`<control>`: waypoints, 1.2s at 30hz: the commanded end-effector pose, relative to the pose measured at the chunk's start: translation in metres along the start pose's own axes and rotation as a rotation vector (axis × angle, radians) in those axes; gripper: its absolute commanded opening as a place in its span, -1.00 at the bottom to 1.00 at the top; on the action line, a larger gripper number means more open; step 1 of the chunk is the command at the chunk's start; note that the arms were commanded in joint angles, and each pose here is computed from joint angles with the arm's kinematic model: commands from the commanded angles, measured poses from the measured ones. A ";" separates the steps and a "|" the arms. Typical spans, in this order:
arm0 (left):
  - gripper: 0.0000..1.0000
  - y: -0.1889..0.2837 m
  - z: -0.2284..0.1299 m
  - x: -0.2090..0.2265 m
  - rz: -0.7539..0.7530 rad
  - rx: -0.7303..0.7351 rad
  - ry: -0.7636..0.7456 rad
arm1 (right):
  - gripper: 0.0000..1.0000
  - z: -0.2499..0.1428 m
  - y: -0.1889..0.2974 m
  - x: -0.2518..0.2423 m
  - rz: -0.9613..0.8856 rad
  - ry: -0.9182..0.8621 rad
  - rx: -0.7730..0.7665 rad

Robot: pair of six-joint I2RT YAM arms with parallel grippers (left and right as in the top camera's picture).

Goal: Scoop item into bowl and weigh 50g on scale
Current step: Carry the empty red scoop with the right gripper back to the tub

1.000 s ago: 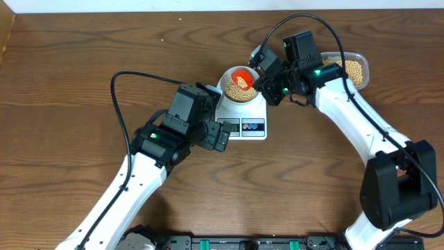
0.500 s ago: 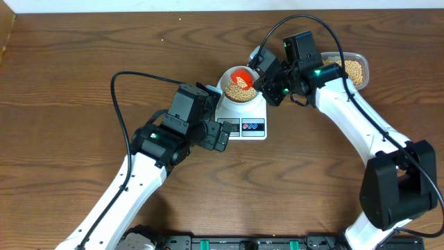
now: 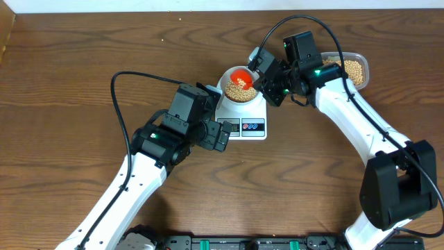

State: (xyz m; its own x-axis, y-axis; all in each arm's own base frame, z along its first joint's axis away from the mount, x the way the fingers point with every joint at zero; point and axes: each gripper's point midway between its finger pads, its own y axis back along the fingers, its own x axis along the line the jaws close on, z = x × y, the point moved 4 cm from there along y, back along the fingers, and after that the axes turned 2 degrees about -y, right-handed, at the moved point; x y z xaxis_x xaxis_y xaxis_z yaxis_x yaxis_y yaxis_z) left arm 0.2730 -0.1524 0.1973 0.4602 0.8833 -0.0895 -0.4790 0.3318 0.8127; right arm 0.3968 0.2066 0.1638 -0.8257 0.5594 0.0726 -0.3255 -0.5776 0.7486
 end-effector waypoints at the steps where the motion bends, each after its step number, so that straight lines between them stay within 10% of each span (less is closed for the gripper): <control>1: 0.96 0.002 -0.002 0.000 -0.007 -0.002 -0.015 | -0.98 0.008 0.011 0.004 -0.011 0.040 -0.026; 36: 0.96 0.002 -0.002 0.000 -0.007 -0.002 -0.015 | -0.98 0.013 0.017 0.006 0.063 -0.002 -0.088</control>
State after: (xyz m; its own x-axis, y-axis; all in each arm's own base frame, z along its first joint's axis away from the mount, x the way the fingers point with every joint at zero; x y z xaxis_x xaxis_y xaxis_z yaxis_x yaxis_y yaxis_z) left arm 0.2730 -0.1524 0.1973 0.4602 0.8833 -0.0895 -0.4790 0.3318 0.8127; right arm 0.3966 0.2079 0.1657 -0.8346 0.5449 0.0811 -0.3182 -0.5969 0.7365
